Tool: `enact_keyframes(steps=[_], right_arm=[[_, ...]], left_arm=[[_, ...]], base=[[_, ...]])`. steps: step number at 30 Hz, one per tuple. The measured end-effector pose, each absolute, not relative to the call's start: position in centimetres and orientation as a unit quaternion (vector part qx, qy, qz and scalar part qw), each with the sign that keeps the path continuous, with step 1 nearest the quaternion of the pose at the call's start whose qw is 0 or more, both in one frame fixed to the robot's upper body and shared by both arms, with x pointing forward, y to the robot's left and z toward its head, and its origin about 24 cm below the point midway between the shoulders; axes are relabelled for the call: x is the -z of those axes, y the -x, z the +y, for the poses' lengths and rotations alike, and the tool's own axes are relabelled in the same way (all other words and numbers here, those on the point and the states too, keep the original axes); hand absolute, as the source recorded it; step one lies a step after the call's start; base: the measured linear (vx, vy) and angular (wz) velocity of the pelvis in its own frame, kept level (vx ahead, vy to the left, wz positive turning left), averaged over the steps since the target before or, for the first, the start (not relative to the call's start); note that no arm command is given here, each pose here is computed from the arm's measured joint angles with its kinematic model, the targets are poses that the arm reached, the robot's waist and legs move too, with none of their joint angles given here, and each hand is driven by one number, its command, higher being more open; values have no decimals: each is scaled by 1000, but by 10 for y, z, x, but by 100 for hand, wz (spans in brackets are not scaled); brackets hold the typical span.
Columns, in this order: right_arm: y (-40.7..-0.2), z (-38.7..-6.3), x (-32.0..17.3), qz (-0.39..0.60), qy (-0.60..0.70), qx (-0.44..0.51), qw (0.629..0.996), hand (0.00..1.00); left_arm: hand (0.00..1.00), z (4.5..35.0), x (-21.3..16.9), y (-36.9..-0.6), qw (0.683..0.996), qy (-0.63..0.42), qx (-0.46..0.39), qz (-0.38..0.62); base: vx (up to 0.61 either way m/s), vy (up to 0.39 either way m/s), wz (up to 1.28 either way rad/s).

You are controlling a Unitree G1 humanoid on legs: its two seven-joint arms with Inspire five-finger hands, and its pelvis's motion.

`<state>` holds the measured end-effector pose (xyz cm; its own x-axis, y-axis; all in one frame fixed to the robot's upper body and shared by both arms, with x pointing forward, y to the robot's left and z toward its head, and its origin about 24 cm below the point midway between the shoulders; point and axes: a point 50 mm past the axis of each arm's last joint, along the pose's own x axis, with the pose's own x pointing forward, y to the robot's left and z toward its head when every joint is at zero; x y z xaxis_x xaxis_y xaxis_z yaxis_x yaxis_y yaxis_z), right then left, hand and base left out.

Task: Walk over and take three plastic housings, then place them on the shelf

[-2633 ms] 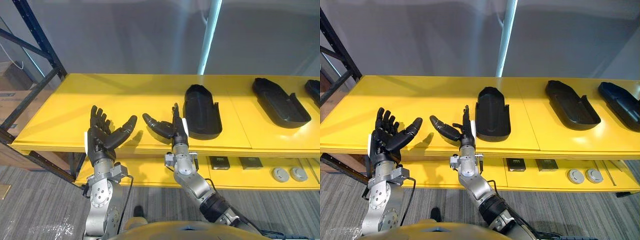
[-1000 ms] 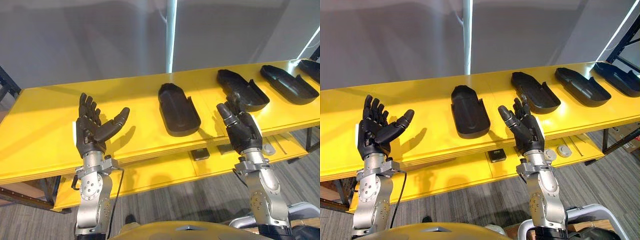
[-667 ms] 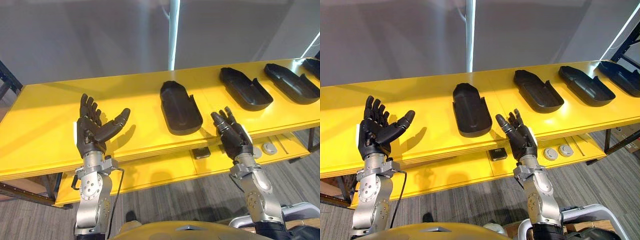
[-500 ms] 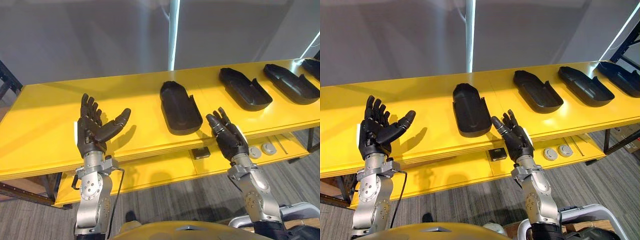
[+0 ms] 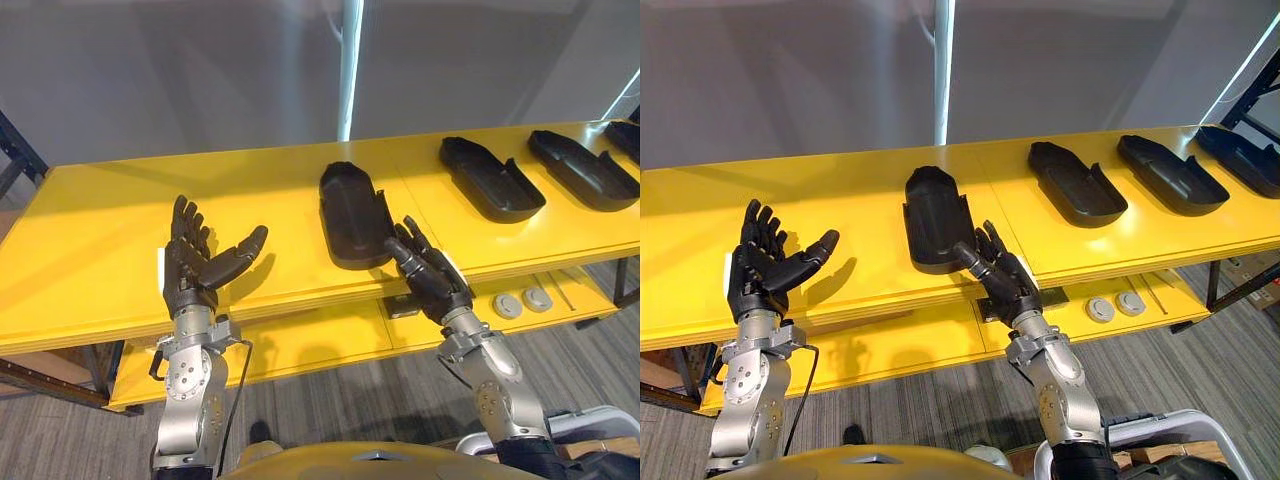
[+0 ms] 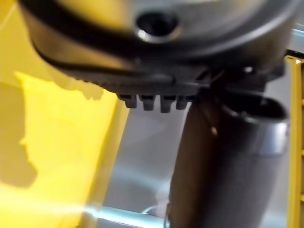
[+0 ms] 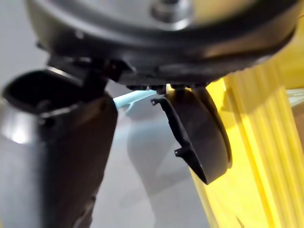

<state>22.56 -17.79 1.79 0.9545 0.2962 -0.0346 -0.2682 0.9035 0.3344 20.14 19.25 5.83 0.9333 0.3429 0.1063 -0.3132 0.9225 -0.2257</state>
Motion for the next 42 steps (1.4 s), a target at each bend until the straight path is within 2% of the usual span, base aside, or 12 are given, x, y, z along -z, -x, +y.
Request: enact_keyframes(steps=[12, 18, 19, 22, 26, 31, 36, 42], right_arm=[[-225, -173, -13, 47, -164, -156, 973, 100], [-226, -171, -17, 24, -101, -125, 987, 100], [-227, -172, -18, 19, -83, -109, 990, 0], [-228, -176, -23, 3, -60, -69, 996, 0], [-224, -184, -63, -99, -23, 1, 995, 0], [-211, -188, -104, -205, -20, 7, 979, 0], [-195, -189, -100, -197, -42, -32, 979, 0], [-186, -165, -84, -151, -108, -130, 974, 0]], left_arm=[[100, 189, -58, -202, 979, 105, -162, -71], [100, 188, -58, -202, 979, 106, -159, -70], [100, 188, -58, -202, 979, 106, -158, -70], [100, 188, -58, -202, 979, 106, -161, -70], [100, 189, -59, -201, 977, 107, -168, -71], [100, 191, -65, -199, 975, 108, -177, -84], [100, 192, -63, -198, 975, 108, -179, -81], [100, 191, -59, -193, 976, 107, -179, -68]], base=[[2, -5, 2], [0, 0, 0], [0, 0, 0], [0, 0, 0], [0, 0, -2], [10, -3, -15], [12, -7, -7], [15, -3, -9]])
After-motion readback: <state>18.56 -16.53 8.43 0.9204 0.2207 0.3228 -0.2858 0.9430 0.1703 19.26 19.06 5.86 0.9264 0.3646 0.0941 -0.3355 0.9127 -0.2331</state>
